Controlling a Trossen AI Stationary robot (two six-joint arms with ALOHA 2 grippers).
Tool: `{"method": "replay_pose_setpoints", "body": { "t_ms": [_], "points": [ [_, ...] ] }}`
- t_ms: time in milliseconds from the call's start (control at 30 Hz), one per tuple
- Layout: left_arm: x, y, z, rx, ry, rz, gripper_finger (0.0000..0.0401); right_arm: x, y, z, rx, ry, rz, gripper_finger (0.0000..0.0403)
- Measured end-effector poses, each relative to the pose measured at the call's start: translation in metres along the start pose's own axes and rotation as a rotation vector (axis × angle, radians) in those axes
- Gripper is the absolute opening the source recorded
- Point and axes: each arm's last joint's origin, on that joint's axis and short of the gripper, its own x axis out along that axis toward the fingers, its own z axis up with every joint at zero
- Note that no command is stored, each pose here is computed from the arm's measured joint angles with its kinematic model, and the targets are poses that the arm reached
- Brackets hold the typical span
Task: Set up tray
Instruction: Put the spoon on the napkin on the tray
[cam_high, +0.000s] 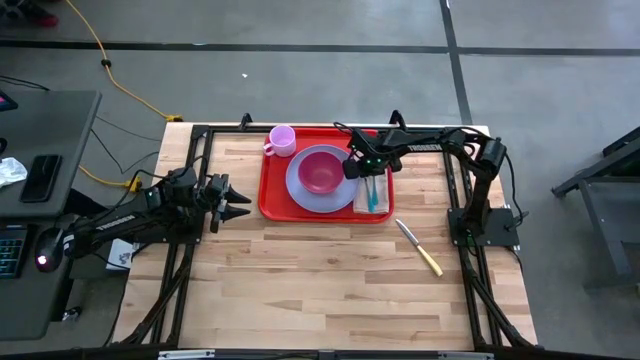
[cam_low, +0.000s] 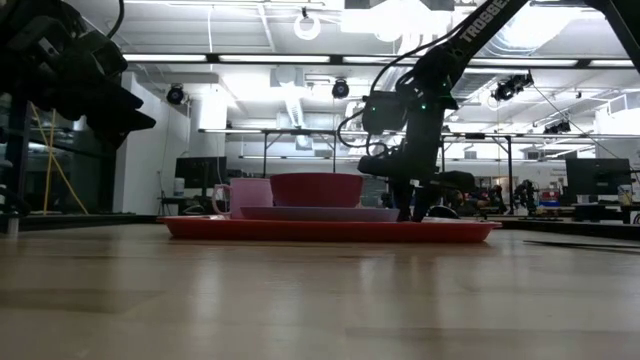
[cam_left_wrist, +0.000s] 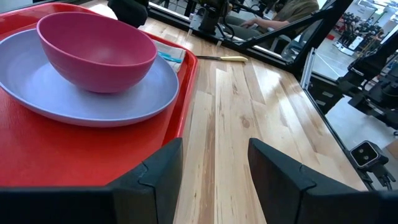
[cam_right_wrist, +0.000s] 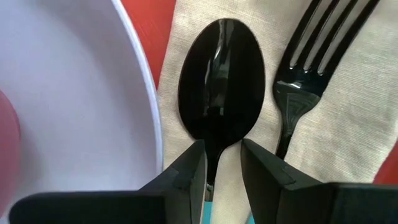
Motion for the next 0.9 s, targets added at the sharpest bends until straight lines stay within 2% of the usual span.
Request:
{"method": "replay_pose_setpoints", "body": {
  "t_ms": [400, 900],
  "points": [
    [0.0, 0.0, 0.0, 0.0, 0.0, 0.0, 0.0211, 0.0, -0.0006, 0.0006, 0.005, -0.014, -0.013, 0.0082],
    [0.0, 0.0, 0.0, 0.0, 0.0, 0.0, 0.0211, 0.0, 0.0012, -0.0013, -0.02, 0.039, 0.036, 0.0082]
  ]
}}
